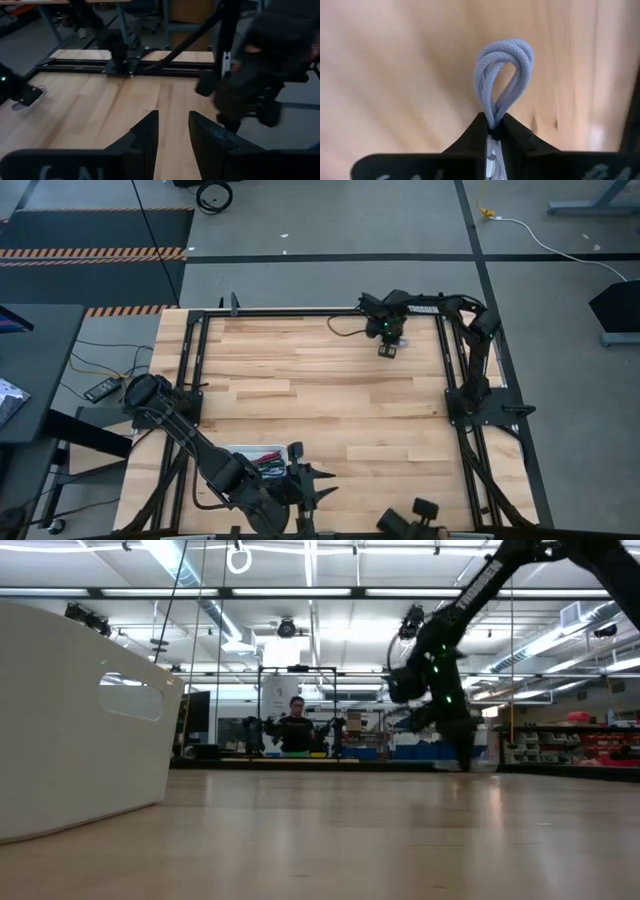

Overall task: Pick and place USB-C Cables
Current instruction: Put the white charger cable into the white bin

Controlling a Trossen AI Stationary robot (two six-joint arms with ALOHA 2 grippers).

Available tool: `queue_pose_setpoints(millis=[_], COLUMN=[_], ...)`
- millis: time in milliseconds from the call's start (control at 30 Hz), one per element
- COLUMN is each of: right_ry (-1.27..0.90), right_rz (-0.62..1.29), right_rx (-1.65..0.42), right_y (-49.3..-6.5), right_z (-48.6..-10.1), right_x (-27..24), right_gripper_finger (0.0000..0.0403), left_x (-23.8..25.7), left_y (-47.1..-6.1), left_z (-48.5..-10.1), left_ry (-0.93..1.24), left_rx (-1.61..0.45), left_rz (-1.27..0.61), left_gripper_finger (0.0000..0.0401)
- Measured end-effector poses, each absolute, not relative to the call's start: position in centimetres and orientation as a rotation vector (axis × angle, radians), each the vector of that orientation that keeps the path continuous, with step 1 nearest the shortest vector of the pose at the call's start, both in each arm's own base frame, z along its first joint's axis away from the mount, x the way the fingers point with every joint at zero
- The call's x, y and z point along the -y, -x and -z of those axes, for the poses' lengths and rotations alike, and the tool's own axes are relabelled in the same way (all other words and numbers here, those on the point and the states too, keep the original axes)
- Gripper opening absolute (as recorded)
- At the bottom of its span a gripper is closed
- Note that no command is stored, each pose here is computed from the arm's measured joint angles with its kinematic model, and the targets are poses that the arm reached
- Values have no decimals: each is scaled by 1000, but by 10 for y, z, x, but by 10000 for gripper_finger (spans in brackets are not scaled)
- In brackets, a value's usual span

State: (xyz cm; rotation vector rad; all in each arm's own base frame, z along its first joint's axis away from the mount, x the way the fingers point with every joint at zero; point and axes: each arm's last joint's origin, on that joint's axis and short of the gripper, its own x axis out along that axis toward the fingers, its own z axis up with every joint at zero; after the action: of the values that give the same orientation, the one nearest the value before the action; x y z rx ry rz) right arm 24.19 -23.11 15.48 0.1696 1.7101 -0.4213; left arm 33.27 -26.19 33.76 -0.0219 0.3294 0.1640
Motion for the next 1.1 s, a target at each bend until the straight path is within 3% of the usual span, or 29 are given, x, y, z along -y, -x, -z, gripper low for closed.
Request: queue_pose_setpoints(millis=[300, 633, 900, 1100], right_ry=[19, 170, 252, 304], right_rz=[284, 69, -134, -115], right_rx=[-1389, -939, -669, -640], right_y=[-285, -294, -291, -289], right_z=[-242, -331, -364, -364], right_x=[169, 65, -19, -64], right_gripper_finger=[32, 32, 32, 32], left_x=[258, 252, 244, 243], left_y=[-314, -313, -323, -332], left_z=[-330, -331, -338, -349], left_ry=[-74, -107, -143, -216], left_rx=[-404, -344, -291, -245], left_rz=[-289, -428, -492, -476], left_gripper_finger=[114, 114, 114, 112])
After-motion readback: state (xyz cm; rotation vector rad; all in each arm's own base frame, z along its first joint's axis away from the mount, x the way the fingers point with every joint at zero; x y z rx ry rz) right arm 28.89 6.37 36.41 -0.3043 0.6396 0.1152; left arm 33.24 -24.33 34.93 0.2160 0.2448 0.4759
